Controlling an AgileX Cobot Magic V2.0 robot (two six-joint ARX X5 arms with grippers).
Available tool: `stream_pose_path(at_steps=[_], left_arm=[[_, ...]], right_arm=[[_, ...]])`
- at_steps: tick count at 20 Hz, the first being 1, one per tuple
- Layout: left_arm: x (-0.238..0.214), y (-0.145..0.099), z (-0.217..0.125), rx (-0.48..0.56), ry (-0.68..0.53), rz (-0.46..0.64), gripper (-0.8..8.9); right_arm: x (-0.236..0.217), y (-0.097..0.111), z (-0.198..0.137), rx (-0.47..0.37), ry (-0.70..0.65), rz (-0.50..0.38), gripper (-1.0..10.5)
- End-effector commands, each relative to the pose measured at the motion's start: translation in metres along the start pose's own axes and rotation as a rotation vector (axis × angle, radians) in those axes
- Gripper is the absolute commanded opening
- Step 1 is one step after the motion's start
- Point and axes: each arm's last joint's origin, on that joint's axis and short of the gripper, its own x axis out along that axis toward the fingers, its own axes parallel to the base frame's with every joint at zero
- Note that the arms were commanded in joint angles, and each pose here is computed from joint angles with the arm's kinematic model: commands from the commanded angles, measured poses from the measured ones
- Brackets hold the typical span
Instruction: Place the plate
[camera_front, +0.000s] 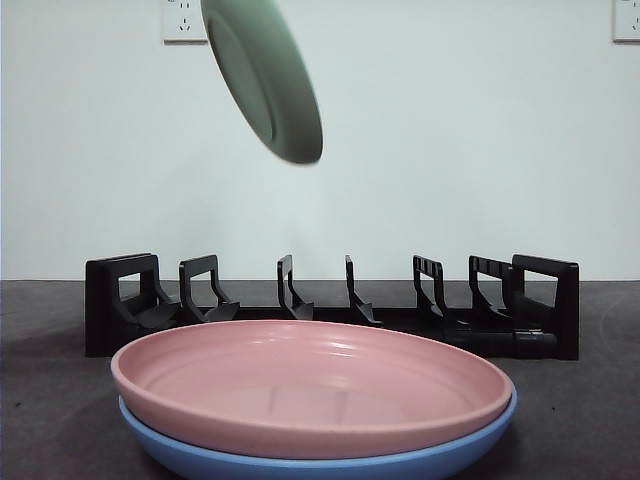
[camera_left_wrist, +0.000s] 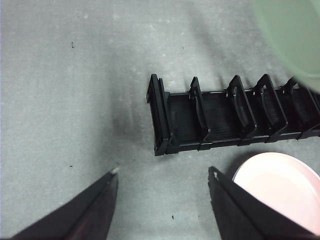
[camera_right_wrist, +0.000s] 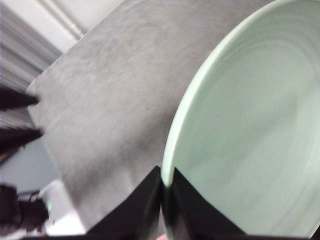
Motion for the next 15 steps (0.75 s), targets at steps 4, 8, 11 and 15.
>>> stream_pose_path(at_steps=[4,8,11,15], left_arm=[[-0.004,-0.001,0.005,0.001,-0.025,-0.001,2.81],[-0.004,-0.001,0.005,0.001,-0.026,-0.001,2.80],[-0.004,-0.001,0.005,0.001,-0.026,-0.001,2.81],[-0.004,-0.001,0.005,0.001,-0.025,-0.001,2.80]], right_arm=[[-0.012,0.054,-0.007,-0.225,-0.009,-0.022,0.1],[-0.016,0.096,-0.011,-0.341,-0.086,0.004,0.1],[-0.017,0.121,-0.012,-0.413,-0.150,0.035,0.1],[-0.021,0.129,-0.015,-0.434,-0.187,0.036,0.1]])
